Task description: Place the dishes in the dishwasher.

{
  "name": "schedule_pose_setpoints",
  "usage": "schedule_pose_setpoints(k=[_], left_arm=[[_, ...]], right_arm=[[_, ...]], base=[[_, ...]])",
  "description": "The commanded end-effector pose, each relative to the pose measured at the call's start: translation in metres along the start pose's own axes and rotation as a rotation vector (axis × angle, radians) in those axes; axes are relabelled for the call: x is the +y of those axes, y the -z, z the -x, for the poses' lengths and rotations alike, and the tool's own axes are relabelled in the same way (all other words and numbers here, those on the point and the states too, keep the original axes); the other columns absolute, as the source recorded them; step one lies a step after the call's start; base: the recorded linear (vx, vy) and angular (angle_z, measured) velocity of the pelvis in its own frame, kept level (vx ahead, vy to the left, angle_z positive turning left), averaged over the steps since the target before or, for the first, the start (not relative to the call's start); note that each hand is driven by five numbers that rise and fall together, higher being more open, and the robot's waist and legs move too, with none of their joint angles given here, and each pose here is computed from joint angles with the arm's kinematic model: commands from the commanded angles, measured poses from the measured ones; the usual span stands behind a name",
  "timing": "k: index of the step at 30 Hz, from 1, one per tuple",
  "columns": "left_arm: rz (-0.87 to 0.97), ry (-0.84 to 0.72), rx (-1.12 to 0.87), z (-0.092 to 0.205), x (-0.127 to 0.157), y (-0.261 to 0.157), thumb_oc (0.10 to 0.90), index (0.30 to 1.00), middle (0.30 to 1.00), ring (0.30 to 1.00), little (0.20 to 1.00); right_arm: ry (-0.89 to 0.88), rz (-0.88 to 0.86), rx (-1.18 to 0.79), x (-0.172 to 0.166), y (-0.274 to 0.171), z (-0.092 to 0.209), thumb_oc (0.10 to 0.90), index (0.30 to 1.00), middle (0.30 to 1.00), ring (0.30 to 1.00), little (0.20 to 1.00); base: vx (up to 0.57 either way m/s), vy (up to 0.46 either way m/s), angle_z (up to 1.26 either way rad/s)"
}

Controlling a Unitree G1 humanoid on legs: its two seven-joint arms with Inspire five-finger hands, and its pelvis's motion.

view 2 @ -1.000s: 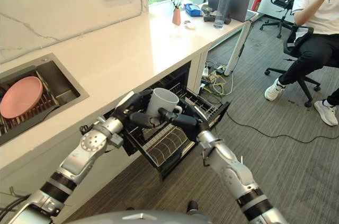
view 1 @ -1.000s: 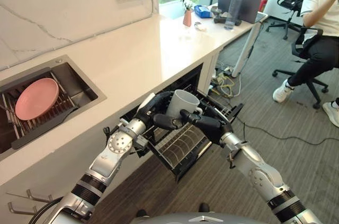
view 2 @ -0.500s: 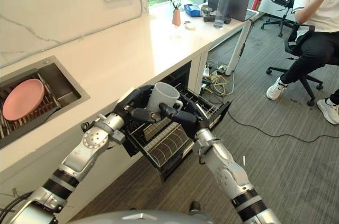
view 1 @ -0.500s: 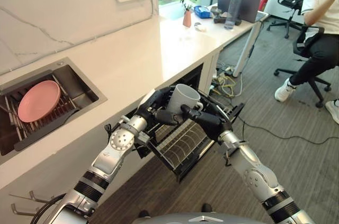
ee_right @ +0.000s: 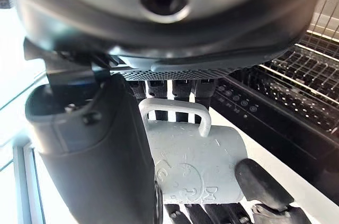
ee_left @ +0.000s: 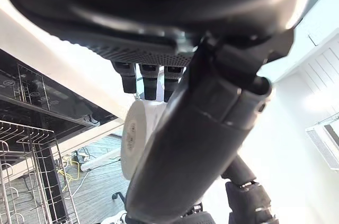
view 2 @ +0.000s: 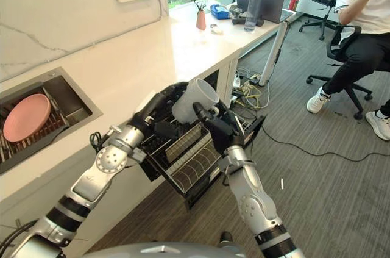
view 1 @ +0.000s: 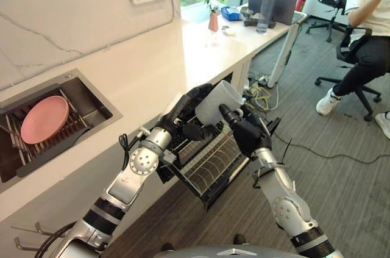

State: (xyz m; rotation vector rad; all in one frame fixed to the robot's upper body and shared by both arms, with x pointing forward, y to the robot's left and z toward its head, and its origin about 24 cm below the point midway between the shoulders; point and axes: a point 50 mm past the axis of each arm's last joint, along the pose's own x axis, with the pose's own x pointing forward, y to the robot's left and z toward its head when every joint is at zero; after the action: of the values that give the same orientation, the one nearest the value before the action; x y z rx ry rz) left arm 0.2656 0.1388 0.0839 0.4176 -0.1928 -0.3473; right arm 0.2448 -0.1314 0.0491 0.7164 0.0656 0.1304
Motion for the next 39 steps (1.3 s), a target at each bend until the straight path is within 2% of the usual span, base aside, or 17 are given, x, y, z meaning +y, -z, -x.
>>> schedule_pose_setpoints(k=[1,3,7,8,9,11,12,15,21,22,29,32,39], left_arm=[[0.126,-0.034,-0.150,-0.004,0.014,-0.023,0.800,0.900,0.900,0.900,0.900],[0.179,-0.036,-0.108,0.004,0.014,-0.014,0.800,0.900,0.900,0.900,0.900],[0.381,-0.085,0.072,0.054,0.018,0.022,0.800,0.900,0.900,0.900,0.900],[0.381,-0.085,0.072,0.054,0.018,0.022,0.800,0.900,0.900,0.900,0.900],[0.497,-0.092,0.153,0.073,0.012,0.037,0.800,0.900,0.900,0.900,0.900],[0.648,-0.139,0.243,0.091,0.004,0.054,0.800,0.900,0.900,0.900,0.900],[0.649,-0.139,0.243,0.091,0.004,0.054,0.800,0.900,0.900,0.900,0.900],[0.824,-0.240,0.315,0.115,0.002,0.071,0.800,0.900,0.900,0.900,0.900],[0.910,-0.319,0.409,0.130,-0.006,0.090,0.800,0.900,0.900,0.900,0.900],[0.882,-0.313,0.469,0.136,-0.010,0.100,0.800,0.900,0.900,0.900,0.900],[0.605,-0.276,0.763,0.171,-0.018,0.142,0.800,0.900,0.900,0.900,0.900],[0.483,-0.289,0.934,0.194,-0.022,0.164,0.800,0.900,0.900,0.900,0.900],[0.301,-0.249,1.155,0.233,-0.027,0.184,0.800,0.900,0.900,0.900,0.900]], right_arm=[[-0.101,0.019,-0.272,0.020,-0.049,-0.006,0.400,0.300,0.300,0.300,0.300],[-0.065,0.046,-0.263,0.012,-0.048,-0.004,0.400,0.300,0.300,0.300,0.300],[0.121,0.146,-0.224,-0.033,-0.044,0.013,0.400,0.300,0.300,0.300,0.300],[0.121,0.146,-0.224,-0.033,-0.044,0.013,0.400,0.300,0.300,0.300,0.300],[0.160,0.186,-0.189,-0.044,-0.040,0.016,0.400,0.300,0.300,0.300,0.300],[0.184,0.229,-0.163,-0.051,-0.038,0.017,0.400,0.300,0.300,0.300,0.300],[0.183,0.229,-0.162,-0.051,-0.038,0.017,0.400,0.300,0.300,0.300,0.300],[0.245,0.328,-0.135,-0.068,-0.037,0.022,0.400,0.300,0.300,0.300,0.300],[0.298,0.459,-0.081,-0.083,-0.034,0.030,0.400,0.300,0.300,0.300,0.300],[0.308,0.544,-0.075,-0.087,-0.038,0.026,0.400,0.300,0.300,0.300,0.300],[0.422,0.839,-0.018,-0.113,-0.054,0.018,0.400,0.300,0.300,0.300,0.300],[0.498,0.841,0.055,-0.128,-0.045,0.016,0.400,0.300,0.300,0.300,0.300],[0.641,0.922,0.177,-0.157,-0.034,0.020,0.400,0.300,0.300,0.300,0.300]], base=[[0.00,0.000,0.00],[0.01,-0.004,0.10],[-0.02,-0.018,0.12],[-0.01,-0.019,0.19],[0.00,-0.014,0.24],[-0.01,-0.017,0.21],[-0.02,-0.016,0.08],[-0.03,-0.015,0.26],[-0.01,-0.009,0.42],[-0.02,-0.005,0.51],[0.01,0.005,0.43],[0.00,-0.015,0.45],[0.02,-0.009,0.25]])
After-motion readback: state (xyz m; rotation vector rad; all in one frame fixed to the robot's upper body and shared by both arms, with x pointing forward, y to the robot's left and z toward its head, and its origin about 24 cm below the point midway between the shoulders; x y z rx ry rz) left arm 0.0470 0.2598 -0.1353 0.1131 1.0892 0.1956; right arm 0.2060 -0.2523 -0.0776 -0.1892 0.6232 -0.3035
